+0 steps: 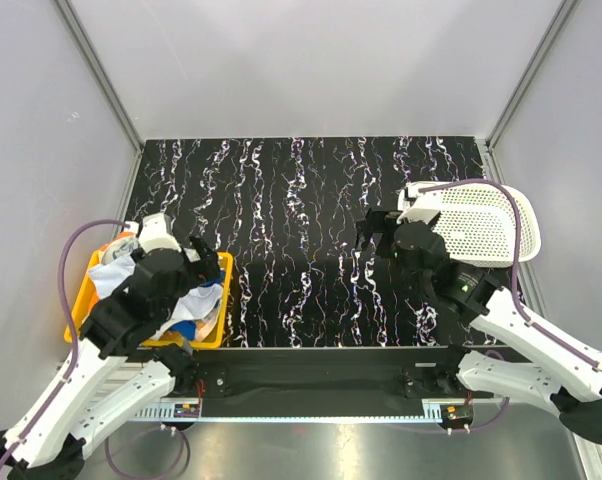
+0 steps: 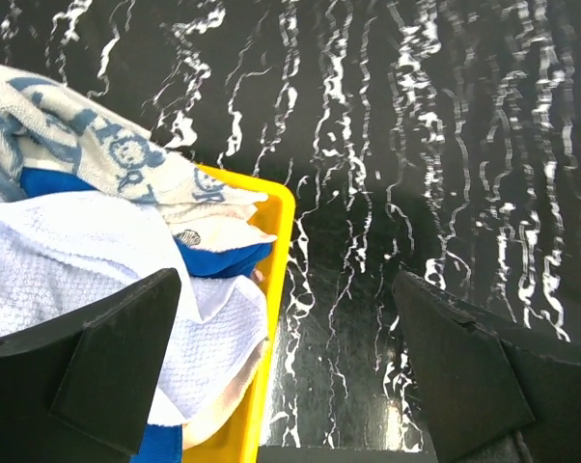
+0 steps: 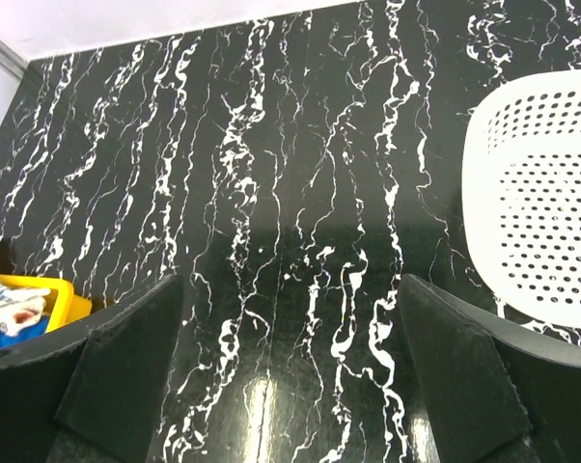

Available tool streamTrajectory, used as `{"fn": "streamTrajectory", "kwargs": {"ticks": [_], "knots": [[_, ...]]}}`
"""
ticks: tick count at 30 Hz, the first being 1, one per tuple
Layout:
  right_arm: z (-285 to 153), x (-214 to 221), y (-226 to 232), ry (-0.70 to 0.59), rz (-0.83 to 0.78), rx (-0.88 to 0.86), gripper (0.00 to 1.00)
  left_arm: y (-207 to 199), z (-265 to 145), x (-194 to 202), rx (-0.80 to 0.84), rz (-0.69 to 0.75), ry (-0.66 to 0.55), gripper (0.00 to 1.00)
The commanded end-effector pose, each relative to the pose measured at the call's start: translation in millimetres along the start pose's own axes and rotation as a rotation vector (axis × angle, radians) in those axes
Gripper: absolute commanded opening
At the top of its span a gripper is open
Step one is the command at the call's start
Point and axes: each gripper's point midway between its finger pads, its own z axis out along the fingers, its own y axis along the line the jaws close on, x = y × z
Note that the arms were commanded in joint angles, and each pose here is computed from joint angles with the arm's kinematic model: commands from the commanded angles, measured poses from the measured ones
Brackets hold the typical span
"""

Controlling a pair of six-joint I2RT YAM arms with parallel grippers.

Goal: Fold and stack the towels
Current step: Grab crumpled towel

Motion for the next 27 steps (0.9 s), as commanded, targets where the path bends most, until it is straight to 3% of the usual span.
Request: {"fn": "streamTrajectory", "kwargs": {"ticks": [1, 4, 9, 16, 27], "knots": [[-5.8, -5.7, 9.5, 0.043, 0.009, -0.020, 1.00, 16.4, -4.6, -22.4, -0.157, -0.048, -0.030, 0.99], [-5.7, 3.8, 11.4, 0.101, -0.010, -0.015, 1.00, 41.6, -7.3, -22.5, -0.339, -0.033, -0.013, 0.99], [-4.1, 29.7, 23.1, 0.184, -0.020, -0.086, 1.00, 69.1, -12.5, 8.9, -0.544, -0.161, 0.056, 0.98], [1.5, 54.3, 55.6, 0.278, -0.009, -0.223, 1.00, 89.0, -13.8, 53.0, -0.683, -0.346, 0.104, 0.88], [10.4, 75.4, 78.6, 0.356, -0.063, -0.308, 1.00, 107.2, -19.3, 80.2, -0.802, -0.437, 0.117, 0.76]]}}
